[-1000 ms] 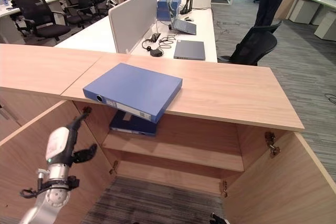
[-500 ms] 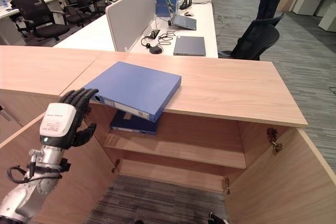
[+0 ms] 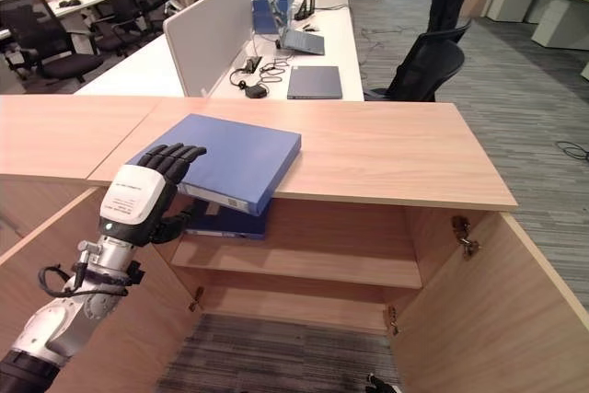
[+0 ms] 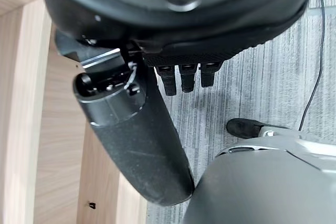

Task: Put the empty folder in the office cabinet

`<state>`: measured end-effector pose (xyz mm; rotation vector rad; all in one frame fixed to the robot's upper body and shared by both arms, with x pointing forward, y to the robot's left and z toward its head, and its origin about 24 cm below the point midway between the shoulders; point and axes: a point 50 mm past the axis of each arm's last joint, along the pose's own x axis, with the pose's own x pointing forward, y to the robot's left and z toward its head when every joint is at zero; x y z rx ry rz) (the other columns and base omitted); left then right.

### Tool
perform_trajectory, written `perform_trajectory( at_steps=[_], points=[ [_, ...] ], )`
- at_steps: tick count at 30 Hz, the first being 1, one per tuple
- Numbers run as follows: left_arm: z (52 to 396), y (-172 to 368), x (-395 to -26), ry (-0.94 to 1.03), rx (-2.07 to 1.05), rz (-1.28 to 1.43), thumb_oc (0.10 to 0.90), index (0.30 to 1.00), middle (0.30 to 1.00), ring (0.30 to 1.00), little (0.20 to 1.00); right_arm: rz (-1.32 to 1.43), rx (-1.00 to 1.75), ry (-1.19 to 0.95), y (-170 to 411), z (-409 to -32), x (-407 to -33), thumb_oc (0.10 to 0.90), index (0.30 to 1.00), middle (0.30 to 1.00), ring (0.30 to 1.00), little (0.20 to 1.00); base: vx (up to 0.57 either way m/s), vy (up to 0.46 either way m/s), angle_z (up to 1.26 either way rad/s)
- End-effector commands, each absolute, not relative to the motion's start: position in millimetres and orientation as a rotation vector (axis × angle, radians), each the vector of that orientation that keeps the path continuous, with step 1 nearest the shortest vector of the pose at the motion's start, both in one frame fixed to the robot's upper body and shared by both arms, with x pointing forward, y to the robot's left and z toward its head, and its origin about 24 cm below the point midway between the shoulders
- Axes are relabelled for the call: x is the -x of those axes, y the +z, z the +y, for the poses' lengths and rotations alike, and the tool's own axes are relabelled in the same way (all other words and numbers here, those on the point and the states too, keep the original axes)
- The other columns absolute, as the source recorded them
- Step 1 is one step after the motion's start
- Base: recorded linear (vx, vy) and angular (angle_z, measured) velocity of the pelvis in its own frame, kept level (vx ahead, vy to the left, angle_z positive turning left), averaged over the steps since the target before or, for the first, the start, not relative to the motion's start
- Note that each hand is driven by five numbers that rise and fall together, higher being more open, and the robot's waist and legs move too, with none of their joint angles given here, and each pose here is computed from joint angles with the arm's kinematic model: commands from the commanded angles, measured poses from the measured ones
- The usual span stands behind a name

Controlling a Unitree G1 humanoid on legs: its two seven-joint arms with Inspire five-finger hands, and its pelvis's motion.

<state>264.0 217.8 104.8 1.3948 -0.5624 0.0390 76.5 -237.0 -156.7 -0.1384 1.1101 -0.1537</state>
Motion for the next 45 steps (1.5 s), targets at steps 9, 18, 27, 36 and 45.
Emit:
perform_trajectory(
  at_steps=[9,18,27,36,45],
  points=[
    [214.1,152.0,-302.6,0.132,-1.477,-0.700,0.800,0.900,0.900,0.900,0.900,0.987,0.173,-0.184,-143.5,-253.1,-109.5,0.800,0.900,0.900,0.900,0.900,-0.01,0.009,-0.03],
    [214.7,142.4,-308.7,0.092,-1.516,-0.647,0.800,0.900,0.900,0.900,0.900,0.999,0.123,-0.248,-144.8,-256.9,-103.4,0.800,0.900,0.900,0.900,0.900,0.01,0.007,-0.03],
    [219.2,144.3,-314.3,0.090,-1.574,-0.631,0.624,0.636,0.636,0.636,0.636,1.033,0.117,-0.285,-146.6,-262.5,-94.8,0.800,0.900,0.900,0.900,0.900,0.01,0.006,-0.04],
    [217.7,141.7,-313.3,0.095,-1.523,-0.612,0.400,0.300,0.300,0.300,0.300,1.048,0.111,-0.297,-147.8,-262.4,-92.2,0.800,0.900,0.900,0.900,0.900,0.00,0.000,0.00],
    [216.8,144.6,-308.6,0.117,-1.450,-0.624,0.400,0.300,0.300,0.300,0.300,1.051,0.108,-0.298,-148.3,-260.9,-93.0,0.800,0.900,0.900,0.900,0.900,-0.01,-0.001,0.00]
  ],
)
